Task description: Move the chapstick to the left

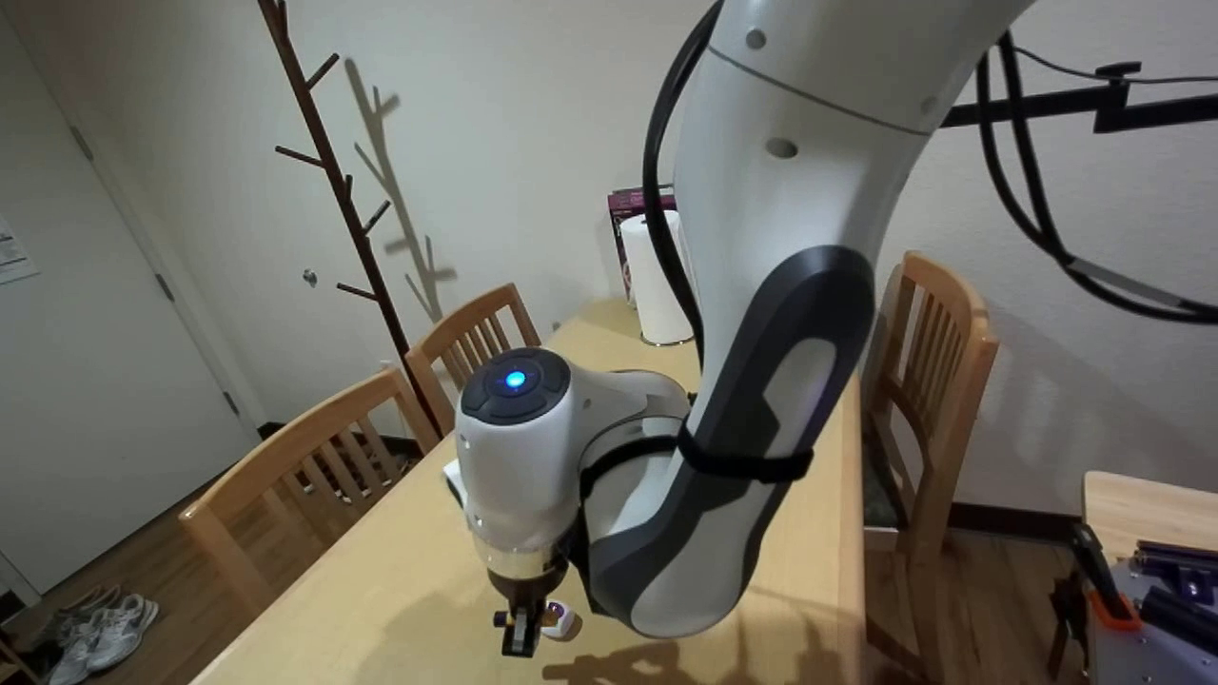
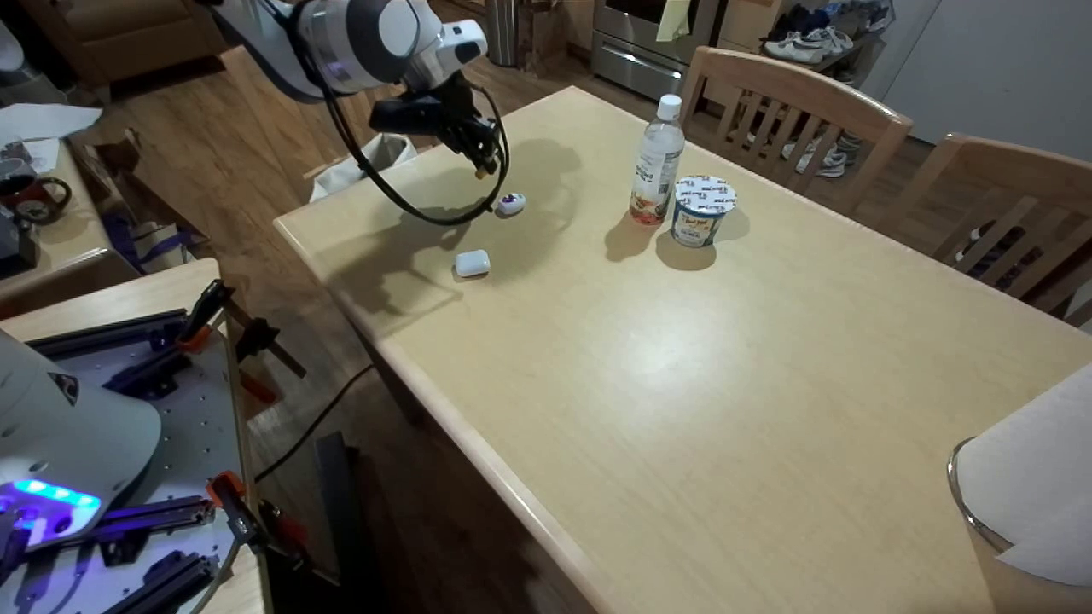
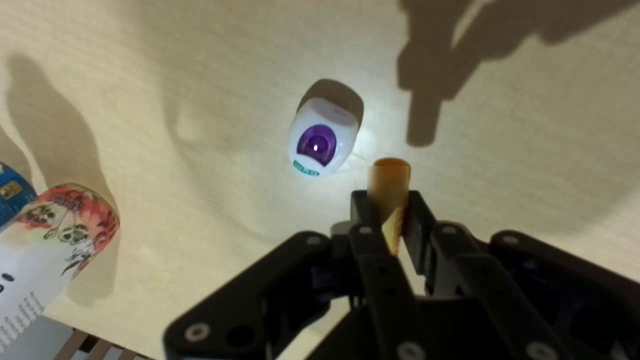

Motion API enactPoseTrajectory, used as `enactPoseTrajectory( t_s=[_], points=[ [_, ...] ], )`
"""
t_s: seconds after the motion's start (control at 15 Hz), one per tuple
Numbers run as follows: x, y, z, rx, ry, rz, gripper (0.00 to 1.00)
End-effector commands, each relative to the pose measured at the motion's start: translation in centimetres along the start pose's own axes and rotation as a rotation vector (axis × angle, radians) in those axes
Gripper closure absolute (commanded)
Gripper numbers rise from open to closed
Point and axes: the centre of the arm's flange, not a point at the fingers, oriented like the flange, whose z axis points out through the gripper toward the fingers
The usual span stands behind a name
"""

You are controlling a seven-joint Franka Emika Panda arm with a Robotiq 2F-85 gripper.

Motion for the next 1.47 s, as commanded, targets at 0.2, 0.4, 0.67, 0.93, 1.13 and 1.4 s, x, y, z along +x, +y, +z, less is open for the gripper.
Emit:
enactPoseTrajectory(
  t_s=[0.2, 0.4, 0.67, 0.93, 1.13, 1.4],
  points=[
    [-0.2, 1.2, 3.8, 0.036, -0.077, -0.014, 0.95],
    [0.2, 1.4, 4.8, 0.024, -0.117, 0.013, 0.95],
    [1.3, 0.7, 5.5, 0.009, -0.145, -0.02, 0.95],
    [1.9, -0.4, 6.1, 0.023, -0.168, -0.045, 0.95],
    [2.0, -1.3, 6.8, 0.025, -0.179, -0.06, 0.95],
    [2.6, -1.1, 6.8, 0.019, -0.195, -0.045, 0.57]
  ],
)
